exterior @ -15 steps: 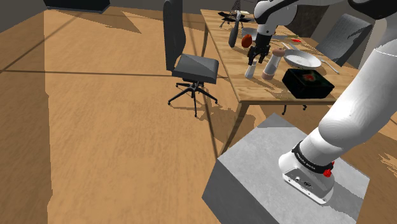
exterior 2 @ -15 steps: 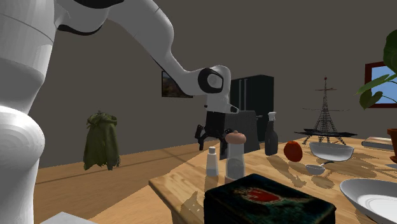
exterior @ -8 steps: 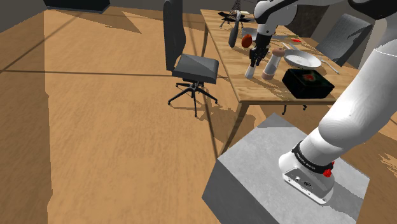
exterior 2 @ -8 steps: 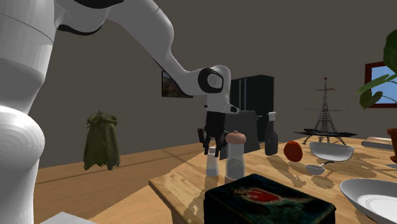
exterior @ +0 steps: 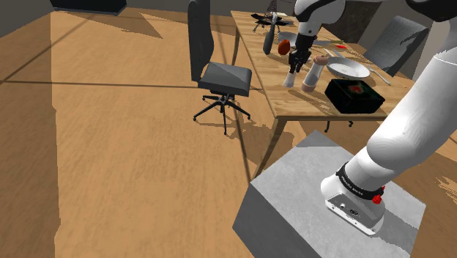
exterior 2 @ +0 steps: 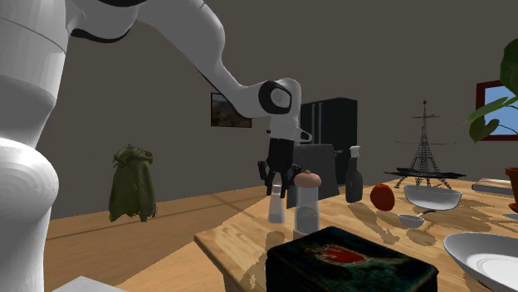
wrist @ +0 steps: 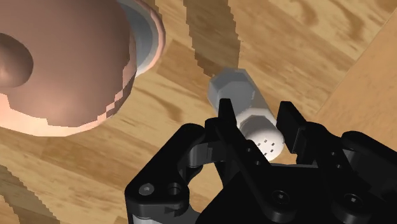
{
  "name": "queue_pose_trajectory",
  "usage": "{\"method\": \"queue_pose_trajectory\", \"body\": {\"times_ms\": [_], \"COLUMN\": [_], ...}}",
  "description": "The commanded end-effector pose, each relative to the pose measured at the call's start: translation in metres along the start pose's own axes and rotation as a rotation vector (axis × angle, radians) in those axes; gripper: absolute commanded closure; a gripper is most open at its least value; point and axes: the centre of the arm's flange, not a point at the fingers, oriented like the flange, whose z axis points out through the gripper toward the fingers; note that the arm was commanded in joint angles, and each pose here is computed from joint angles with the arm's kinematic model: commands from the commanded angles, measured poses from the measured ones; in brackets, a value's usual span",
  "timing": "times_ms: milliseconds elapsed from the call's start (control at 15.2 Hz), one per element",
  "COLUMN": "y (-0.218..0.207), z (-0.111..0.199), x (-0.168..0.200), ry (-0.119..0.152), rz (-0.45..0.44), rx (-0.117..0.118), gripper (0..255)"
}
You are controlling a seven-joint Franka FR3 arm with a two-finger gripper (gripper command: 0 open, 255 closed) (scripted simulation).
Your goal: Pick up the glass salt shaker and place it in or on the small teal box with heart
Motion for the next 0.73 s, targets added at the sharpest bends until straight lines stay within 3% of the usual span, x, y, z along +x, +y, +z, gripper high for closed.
{"method": "queue_pose_trajectory", "body": {"times_ms": [0,660], "y": [-0.001,-0.005], "z": [-0.011,-0.063], "x": [-0.001,-0.008], "ry": [0.0,0.0], "rz": [0.0,0.0], "rx": [0.0,0.0], "gripper": [255,255]}}
